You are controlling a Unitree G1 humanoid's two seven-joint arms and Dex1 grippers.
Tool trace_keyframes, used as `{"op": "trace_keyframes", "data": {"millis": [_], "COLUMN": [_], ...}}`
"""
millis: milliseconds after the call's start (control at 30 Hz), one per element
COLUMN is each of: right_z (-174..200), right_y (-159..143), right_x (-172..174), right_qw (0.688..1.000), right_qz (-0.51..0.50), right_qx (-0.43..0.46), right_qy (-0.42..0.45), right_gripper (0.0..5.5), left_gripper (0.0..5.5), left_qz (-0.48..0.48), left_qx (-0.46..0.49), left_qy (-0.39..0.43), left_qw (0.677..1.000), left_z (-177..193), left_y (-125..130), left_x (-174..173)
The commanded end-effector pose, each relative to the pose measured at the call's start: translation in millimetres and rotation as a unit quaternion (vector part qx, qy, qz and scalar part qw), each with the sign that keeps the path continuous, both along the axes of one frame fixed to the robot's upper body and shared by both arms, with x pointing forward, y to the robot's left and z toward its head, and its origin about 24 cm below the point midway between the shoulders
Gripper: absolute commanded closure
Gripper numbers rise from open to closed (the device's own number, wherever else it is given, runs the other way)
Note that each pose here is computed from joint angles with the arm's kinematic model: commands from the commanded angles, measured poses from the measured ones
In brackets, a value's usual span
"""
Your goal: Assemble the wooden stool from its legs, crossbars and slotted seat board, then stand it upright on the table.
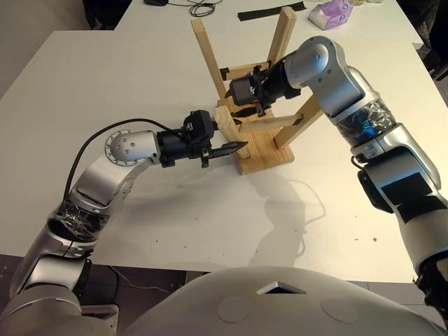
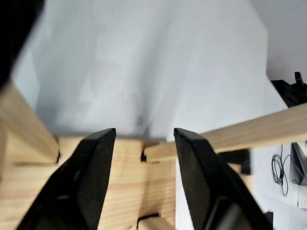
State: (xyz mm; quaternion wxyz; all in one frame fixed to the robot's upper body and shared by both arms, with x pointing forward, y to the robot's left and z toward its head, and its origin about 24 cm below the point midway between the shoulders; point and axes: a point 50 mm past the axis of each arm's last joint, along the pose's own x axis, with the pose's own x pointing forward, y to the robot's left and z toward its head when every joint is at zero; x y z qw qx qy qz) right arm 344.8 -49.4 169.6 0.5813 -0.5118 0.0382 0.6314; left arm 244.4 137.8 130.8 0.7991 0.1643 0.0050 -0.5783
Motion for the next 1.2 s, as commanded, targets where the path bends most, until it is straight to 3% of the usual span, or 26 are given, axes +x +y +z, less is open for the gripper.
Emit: {"op": "trace_keyframes", "data": {"millis": [33, 600, 1067, 1200], "right_z": [-5.9, 10.9, 0.2, 17.2], "right_y": [-10.8, -22.8, -36.0, -24.4], "right_x": [3.6, 11.5, 7.4, 9.1], "right_qw": [1.0, 0.999, 0.996, 0.999], "right_qz": [-0.002, -0.008, -0.003, -0.009], "right_qx": [-0.025, -0.046, -0.079, -0.027], "right_qy": [-0.007, 0.004, 0.035, 0.046], "right_gripper": [3.25, 3.25, 3.25, 3.25], "left_gripper": [3.46, 3.46, 3.46, 3.46], "left_qz": [0.07, 0.099, 0.103, 0.088], "left_qx": [0.176, 0.177, 0.184, 0.193], "left_qy": [0.141, 0.14, 0.141, 0.145], "left_qw": [0.972, 0.969, 0.967, 0.966], "left_z": [-71.6, -73.7, -73.0, -73.5], "left_y": [34.7, 36.0, 38.3, 42.7], "left_x": [-13.6, -4.0, 4.1, -2.4]}}
